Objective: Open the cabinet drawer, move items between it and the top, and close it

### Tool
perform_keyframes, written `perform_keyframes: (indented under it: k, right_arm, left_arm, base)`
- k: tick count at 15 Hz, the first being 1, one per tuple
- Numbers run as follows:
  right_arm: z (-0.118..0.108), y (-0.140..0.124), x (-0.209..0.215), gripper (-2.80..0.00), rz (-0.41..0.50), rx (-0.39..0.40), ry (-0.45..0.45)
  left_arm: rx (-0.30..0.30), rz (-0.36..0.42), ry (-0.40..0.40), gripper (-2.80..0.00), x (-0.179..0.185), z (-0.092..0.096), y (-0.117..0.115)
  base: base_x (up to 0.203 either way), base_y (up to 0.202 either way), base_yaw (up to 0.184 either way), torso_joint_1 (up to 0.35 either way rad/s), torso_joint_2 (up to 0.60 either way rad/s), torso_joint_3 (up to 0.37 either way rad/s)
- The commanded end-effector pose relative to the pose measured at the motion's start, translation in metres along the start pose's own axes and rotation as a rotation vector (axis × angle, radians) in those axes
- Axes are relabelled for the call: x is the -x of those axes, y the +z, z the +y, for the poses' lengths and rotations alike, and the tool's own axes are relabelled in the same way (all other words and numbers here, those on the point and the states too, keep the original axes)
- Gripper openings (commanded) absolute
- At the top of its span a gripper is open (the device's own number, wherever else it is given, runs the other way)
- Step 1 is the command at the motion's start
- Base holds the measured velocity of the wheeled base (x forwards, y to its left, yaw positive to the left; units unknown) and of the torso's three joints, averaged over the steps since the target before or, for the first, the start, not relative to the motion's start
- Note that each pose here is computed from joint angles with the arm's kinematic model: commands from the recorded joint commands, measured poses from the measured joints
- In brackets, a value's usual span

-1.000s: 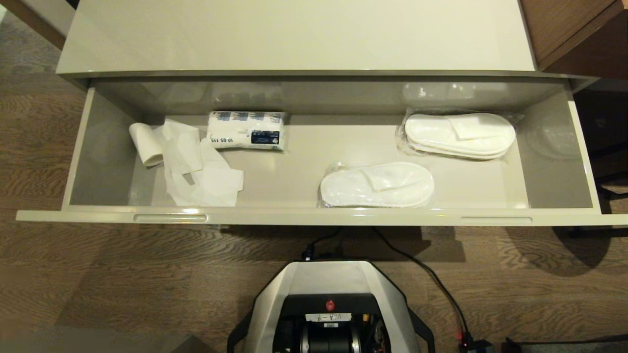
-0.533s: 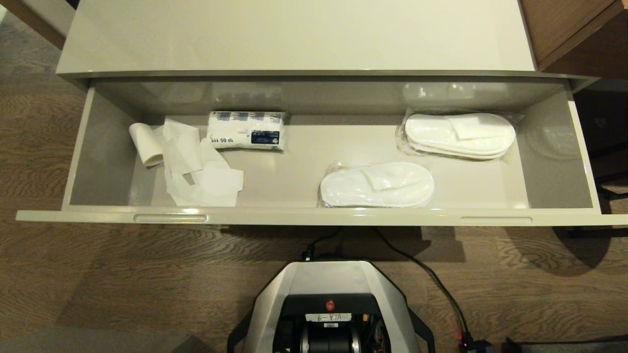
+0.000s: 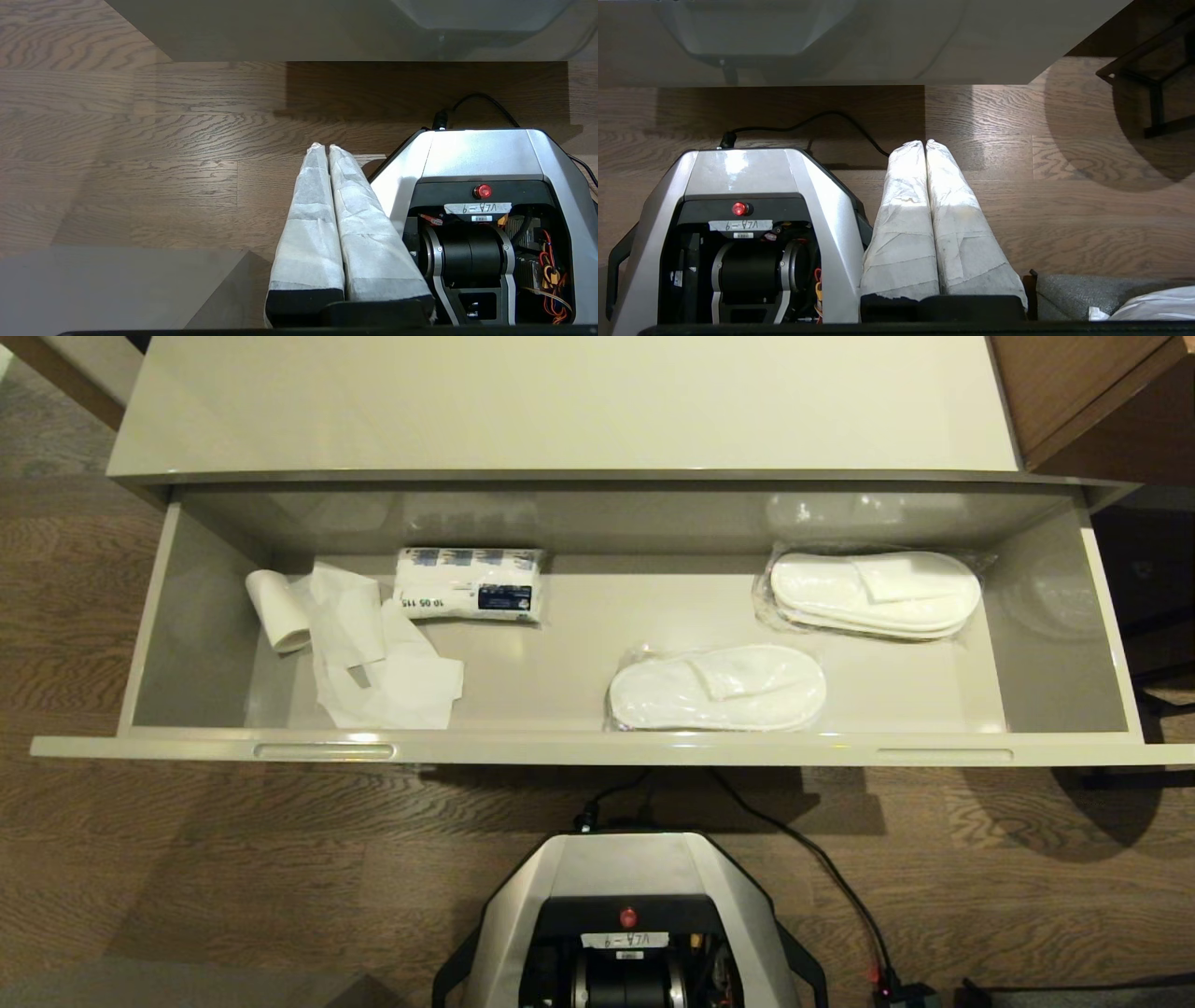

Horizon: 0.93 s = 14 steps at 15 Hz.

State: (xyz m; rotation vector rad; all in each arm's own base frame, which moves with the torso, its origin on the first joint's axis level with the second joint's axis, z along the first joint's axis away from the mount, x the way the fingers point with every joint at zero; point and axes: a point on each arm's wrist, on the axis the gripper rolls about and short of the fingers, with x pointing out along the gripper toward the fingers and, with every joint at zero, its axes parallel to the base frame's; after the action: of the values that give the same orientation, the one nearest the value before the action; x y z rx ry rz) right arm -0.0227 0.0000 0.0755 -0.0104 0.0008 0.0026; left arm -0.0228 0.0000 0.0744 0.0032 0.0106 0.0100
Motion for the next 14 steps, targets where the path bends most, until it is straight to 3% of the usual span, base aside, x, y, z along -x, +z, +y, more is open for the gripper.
perform_keyframes:
  k: [1, 14]
  right_arm:
    - [0.0, -0.0004, -0.0002, -2.8, 0.002, 0.0, 0.001]
    - [0.0, -0.0004, -0.0002, -2.8, 0.002, 0.0, 0.0]
  left_arm:
    - [0.0, 0.002, 0.001, -2.8, -0.0001, 0.0, 0.0]
    - [0.0, 0.002, 0.001, -2.8, -0.0001, 0.0, 0.0]
  base:
    - [0.0, 0.0, 0.0, 0.0, 0.0, 0.0]
    - [0.0, 0.0, 0.0, 0.0, 0.0, 0.0]
